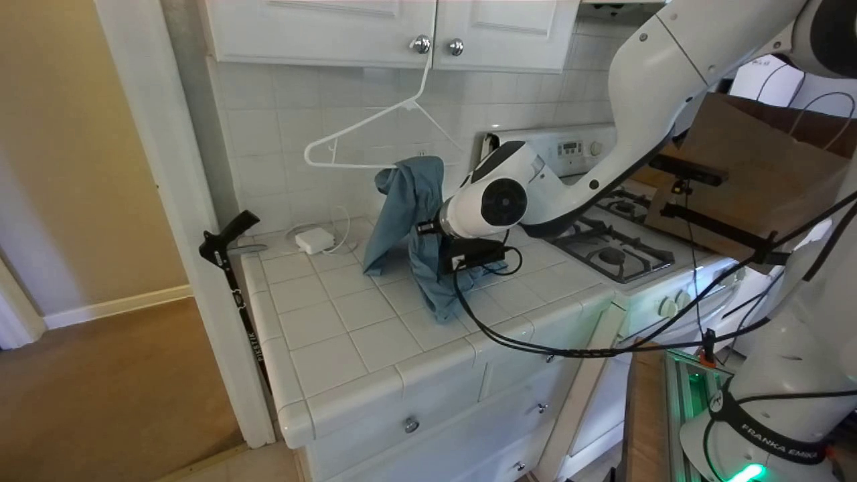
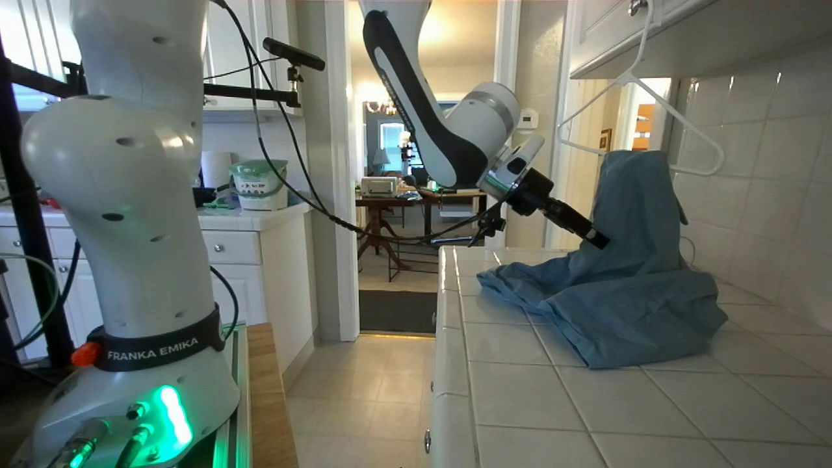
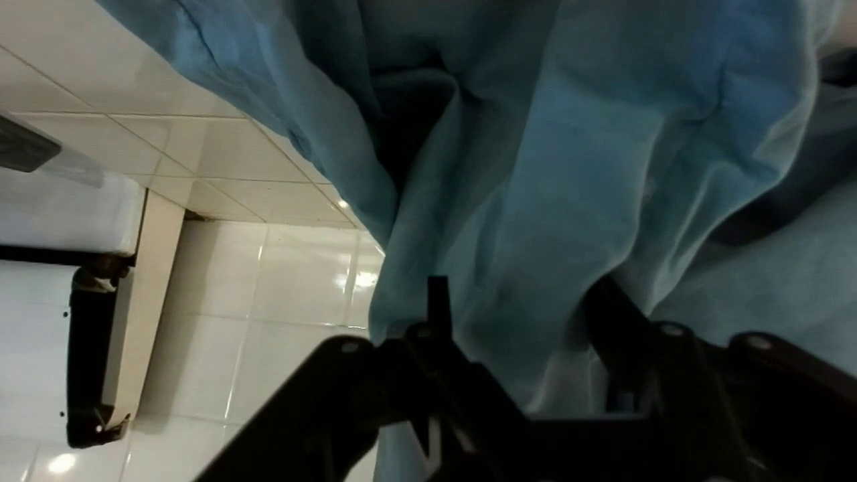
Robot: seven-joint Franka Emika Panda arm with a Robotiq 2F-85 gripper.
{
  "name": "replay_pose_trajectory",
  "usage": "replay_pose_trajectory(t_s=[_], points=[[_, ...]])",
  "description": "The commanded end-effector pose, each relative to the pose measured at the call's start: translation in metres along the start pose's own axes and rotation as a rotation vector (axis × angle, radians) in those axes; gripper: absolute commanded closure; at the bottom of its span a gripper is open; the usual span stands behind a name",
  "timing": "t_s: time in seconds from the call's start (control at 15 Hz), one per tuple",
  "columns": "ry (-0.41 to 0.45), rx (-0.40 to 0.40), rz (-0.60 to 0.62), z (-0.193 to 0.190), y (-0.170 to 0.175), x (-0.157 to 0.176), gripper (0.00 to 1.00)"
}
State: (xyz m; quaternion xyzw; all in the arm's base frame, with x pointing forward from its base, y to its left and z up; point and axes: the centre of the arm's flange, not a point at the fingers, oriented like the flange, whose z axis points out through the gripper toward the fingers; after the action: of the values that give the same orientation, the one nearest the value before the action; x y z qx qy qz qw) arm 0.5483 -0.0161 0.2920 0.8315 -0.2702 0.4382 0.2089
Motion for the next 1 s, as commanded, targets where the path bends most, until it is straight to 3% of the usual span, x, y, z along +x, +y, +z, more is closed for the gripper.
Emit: replay_pose_trajectory(t_s=[0.0, 0.2, 0.27, 0.53, 0.93], points=[[0.013, 0.047, 0.002, 0.017, -0.007, 0.005, 0.74], [0.018, 0.072, -0.01, 0.022, -0.007, 0.01, 0.97], [0.02, 0.078, -0.009, 0.023, -0.008, 0.012, 0.99], [0.054, 0.073, 0.002, 0.002, -0.01, 0.033, 0.99], [0.131, 0.126, 0.04, -0.05, -0.014, 0.063, 0.99]])
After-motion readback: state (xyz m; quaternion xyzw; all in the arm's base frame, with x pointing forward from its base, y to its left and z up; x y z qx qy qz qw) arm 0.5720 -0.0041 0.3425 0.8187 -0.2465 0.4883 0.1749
